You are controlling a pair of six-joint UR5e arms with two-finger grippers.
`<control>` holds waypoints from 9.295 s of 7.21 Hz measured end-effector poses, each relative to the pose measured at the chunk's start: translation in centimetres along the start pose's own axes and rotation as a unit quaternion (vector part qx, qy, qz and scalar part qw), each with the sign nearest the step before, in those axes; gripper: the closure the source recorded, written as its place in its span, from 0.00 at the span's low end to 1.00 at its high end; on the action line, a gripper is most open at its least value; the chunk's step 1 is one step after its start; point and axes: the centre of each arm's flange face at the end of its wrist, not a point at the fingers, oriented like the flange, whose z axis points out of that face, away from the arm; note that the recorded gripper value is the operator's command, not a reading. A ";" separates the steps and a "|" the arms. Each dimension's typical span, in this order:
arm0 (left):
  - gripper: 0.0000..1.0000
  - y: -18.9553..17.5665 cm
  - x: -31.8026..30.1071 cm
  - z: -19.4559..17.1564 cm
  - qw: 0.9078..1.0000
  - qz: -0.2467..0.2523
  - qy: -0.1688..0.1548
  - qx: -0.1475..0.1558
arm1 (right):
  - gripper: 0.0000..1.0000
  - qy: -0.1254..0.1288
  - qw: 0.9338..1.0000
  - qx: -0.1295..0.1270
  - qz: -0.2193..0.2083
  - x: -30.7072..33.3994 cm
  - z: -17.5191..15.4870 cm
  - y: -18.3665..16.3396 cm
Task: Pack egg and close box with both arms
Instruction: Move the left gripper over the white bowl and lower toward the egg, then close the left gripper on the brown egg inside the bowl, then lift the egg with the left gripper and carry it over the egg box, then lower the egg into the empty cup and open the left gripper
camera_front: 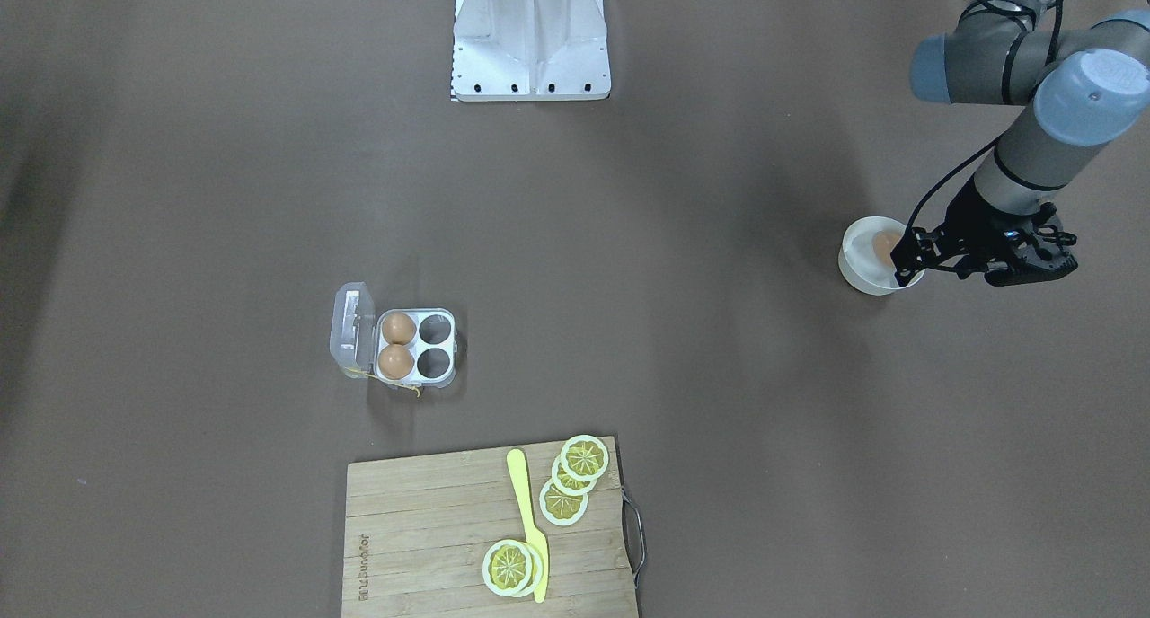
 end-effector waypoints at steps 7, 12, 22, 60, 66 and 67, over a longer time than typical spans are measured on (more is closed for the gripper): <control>0.26 4.4 1.2 2.9 1.000 0.014 -0.025 -0.011 | 0.00 0.000 1.000 0.000 0.000 0.0 0.0 0.0; 0.26 5.7 1.1 3.9 0.999 0.019 -0.032 -0.023 | 0.00 0.000 1.000 -0.001 0.001 0.1 0.1 0.2; 0.26 6.7 0.9 4.9 0.999 0.017 -0.037 -0.034 | 0.00 0.000 1.000 -0.001 0.002 -0.3 -0.2 0.5; 1.00 8.1 43.8 -1.5 0.942 -0.053 0.196 0.266 | 0.00 -0.009 1.000 -0.005 -0.013 -2.8 -0.6 -0.3; 1.00 11.1 57.6 1.6 0.929 -0.065 0.184 0.314 | 0.00 -0.009 1.000 -0.010 -0.018 -3.4 0.0 -0.5; 1.00 11.0 57.7 2.0 0.930 -0.064 0.180 0.314 | 0.00 -0.010 1.000 -0.010 -0.018 -3.4 0.0 -0.5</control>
